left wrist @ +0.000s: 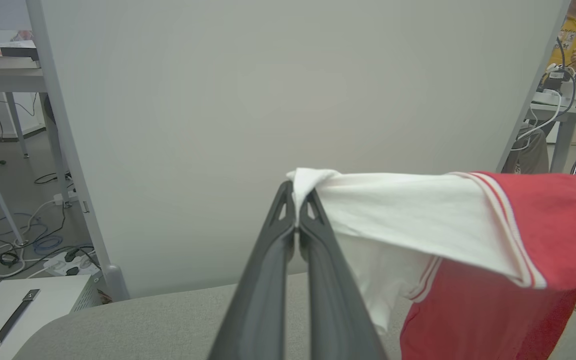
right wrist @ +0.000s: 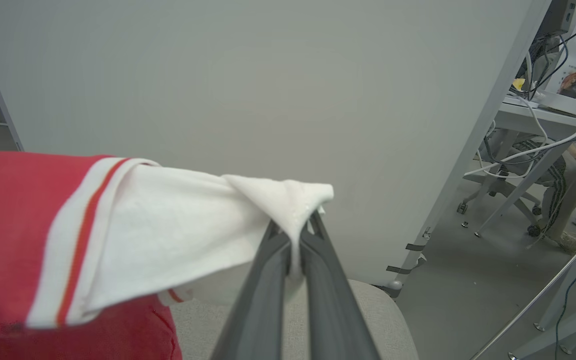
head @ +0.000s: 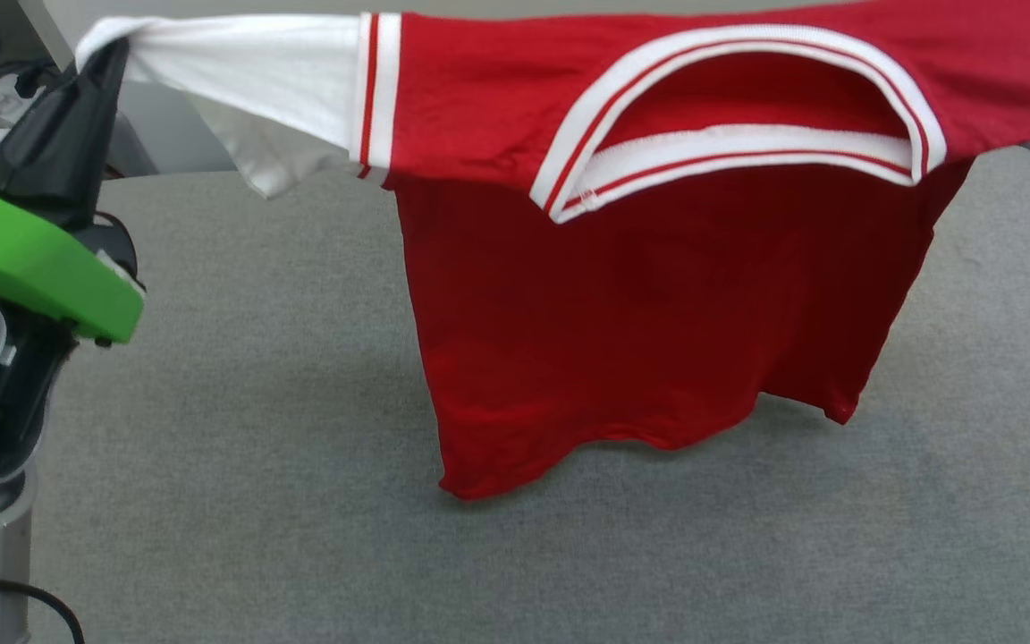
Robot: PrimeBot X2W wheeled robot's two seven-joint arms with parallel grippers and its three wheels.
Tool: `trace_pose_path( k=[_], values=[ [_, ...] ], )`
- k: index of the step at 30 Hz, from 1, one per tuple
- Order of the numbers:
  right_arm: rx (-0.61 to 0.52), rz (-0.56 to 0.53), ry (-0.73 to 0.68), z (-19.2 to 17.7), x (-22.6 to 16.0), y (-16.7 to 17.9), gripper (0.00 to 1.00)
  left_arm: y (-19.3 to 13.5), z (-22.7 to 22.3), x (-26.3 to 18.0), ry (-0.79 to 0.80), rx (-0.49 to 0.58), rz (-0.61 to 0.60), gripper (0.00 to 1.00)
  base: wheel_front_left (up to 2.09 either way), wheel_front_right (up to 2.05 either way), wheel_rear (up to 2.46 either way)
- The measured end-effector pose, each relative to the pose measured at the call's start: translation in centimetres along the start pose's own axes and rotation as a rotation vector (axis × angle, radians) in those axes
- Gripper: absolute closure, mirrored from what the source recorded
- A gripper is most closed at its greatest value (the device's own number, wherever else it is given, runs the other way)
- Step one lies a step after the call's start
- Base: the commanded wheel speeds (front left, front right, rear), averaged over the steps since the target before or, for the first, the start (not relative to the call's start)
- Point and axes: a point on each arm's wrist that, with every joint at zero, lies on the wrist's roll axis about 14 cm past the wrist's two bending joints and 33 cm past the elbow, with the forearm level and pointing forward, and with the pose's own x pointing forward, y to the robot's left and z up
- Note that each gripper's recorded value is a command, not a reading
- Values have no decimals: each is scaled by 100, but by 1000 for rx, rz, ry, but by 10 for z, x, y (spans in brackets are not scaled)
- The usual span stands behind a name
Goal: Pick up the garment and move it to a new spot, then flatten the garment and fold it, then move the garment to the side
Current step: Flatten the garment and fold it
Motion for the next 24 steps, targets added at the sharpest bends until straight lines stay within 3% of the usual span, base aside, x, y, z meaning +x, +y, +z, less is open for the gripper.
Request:
trace_pose_path(
  k=[10, 24],
  values=[
    [-10, 5, -86, 14, 82, -1, 100, 25, -3, 72, 3, 100, -32, 100, 0, 0, 0],
    [-22, -28, -213, -6, 218, 3, 100, 82, -25, 199, -91, 187, 22, 100, 0, 0, 0]
  ],
)
